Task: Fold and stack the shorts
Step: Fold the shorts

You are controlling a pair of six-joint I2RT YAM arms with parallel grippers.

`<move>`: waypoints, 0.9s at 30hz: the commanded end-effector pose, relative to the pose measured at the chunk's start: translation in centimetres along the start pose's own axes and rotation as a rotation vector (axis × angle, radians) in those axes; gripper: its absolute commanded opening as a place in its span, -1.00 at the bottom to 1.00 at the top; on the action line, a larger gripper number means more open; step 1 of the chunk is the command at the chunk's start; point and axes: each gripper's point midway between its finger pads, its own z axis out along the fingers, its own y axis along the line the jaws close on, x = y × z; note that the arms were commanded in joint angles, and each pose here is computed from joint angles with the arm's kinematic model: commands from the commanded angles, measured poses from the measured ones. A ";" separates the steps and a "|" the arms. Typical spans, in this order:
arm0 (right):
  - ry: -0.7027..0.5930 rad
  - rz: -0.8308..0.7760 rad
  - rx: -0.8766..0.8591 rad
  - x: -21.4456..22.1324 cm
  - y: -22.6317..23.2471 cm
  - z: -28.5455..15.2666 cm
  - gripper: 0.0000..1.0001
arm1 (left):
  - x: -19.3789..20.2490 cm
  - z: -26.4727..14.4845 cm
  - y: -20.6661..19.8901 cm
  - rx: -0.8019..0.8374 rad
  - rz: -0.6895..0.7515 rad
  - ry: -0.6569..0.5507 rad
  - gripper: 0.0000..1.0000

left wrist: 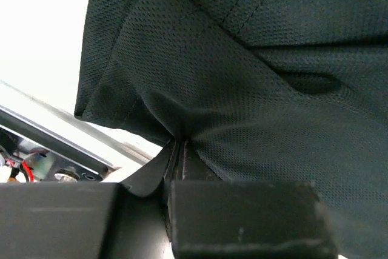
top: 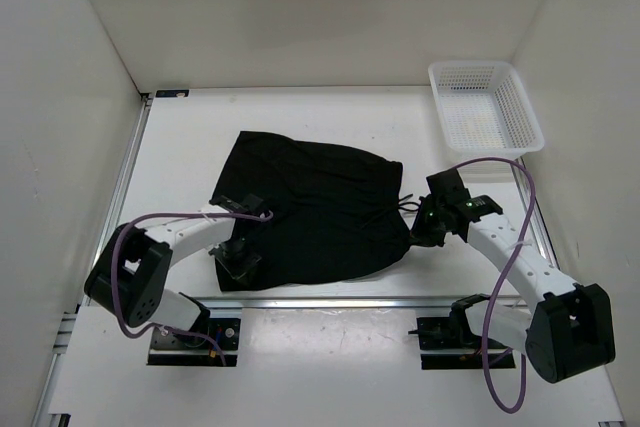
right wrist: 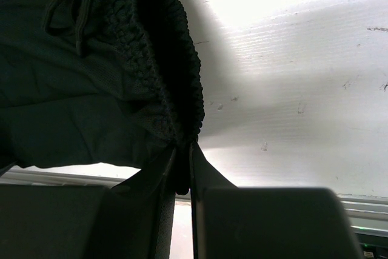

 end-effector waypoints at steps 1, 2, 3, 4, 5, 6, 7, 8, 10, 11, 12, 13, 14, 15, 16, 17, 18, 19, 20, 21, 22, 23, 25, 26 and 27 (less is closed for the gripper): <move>-0.003 0.003 -0.004 0.2 -0.1 -0.4 -0.74 | -1.6 -0.2 -0.7 -0.008 -0.026 -0.079 -0.78; -0.003 0.003 -0.004 0.2 -0.1 -0.4 -0.74 | -1.6 -0.2 -0.7 -0.008 -0.026 -0.079 -0.78; -0.003 0.003 -0.004 0.2 -0.1 -0.4 -0.74 | -1.6 -0.2 -0.7 -0.008 -0.026 -0.079 -0.78; -0.003 0.003 -0.004 0.2 -0.1 -0.4 -0.74 | -1.6 -0.2 -0.7 -0.008 -0.026 -0.079 -0.78; -0.010 0.002 -0.010 0.1 0.0 -0.5 -0.74 | -1.5 -0.3 -0.6 0.007 -0.027 -0.082 -0.78; -0.010 0.002 -0.010 0.1 0.0 -0.5 -0.74 | -1.6 -0.6 -0.7 0.022 -0.029 -0.086 -0.78; -0.010 0.002 -0.010 0.1 0.0 -0.5 -0.74 | -1.5 -0.8 -0.4 0.019 -0.029 -0.086 -0.78; -0.010 0.002 -0.010 0.1 0.0 -0.5 -0.74 | -1.6 -1.8 -0.5 0.048 -0.032 -0.093 -0.78; -0.003 0.003 -0.004 0.3 -0.2 -0.5 -0.74 | -1.9 -3.1 0.4 0.040 -0.042 -0.113 -0.78; -0.003 0.003 -0.004 0.3 -0.2 -0.5 -0.74 | -2.4 -4.8 -0.1 0.097 -0.050 -0.141 -0.78; -0.017 0.002 -0.003 -0.1 0.0 -0.7 -0.76 | -2.6 -5.5 0.0 0.111 -0.064 -0.156 -0.78; -0.024 0.001 -0.009 -0.2 0.0 -0.9 -0.76 | -2.8 -6.3 0.2 0.120 -0.067 -0.170 -0.78; -0.024 0.001 -0.009 -0.2 0.0 -0.9 -0.76 | -3.1 -7.0 0.5 0.121 -0.069 -0.184 -0.78; -0.049 -0.002 -0.017 -0.7 0.3 -1.3 -0.80 | -3.4 -8.5 -0.2 0.161 -0.064 -0.196 -0.78; -0.067 0.004 -0.031 -0.9 0.5 -1.7 -0.82 | -3.8 -9.2 -0.2 0.163 -0.068 -0.216 -0.78; -0.076 0.005 -0.023 -0.9 0.3 -1.9 -0.83 | -3.8 -9.7 0.1 0.154 -0.066 -0.214 -0.78; -0.083 0.004 -0.029 -0.9 0.4 -2.0 -0.85 | -4.3 -11.0 -0.7 0.195 -0.075 -0.236 -0.78; -0.098 0.003 -0.025 -1.2 0.4 -2.5 -0.88 | -4.6 -11.7 -0.8 0.202 -0.065 -0.252 -0.78; -0.117 0.002 -0.025 -1.8 0.6 -2.8 -0.88 | -4.8 -12.4 -1.2 0.225 -0.069 -0.258 -0.78; -0.117 0.002 -0.025 -1.8 0.7 -3.0 -0.91 | -5.4 -13.7 -1.7 0.245 -0.052 -0.284 -0.78; -0.123 0.003 -0.016 -2.0 0.6 -3.3 -0.93 | -5.9 -14.4 -2.1 0.258 -0.054 -0.300 -0.78; -0.138 0.001 -0.028 -2.5 1.1 -3.7 -0.94 | -6.5 -15.1 -2.4 0.267 -0.054 -0.318 -0.78; -0.139 0.012 -0.016 -2.9 1.2 -3.8 -0.99 | -8.4 -16.9 -3.4 0.286 -0.068 -0.349 -0.78; -0.146 0.012 -0.010 -3.1 1.2 -4.0 -0.99 | -9.4 -17.4 -3.4 0.274 -0.076 -0.378 -0.78; -0.146 0.012 -0.009 -3.5 1.6 -4.1 -0.99 | -10.2 -18.1 -3.8 0.282 -0.080 -0.386 -0.78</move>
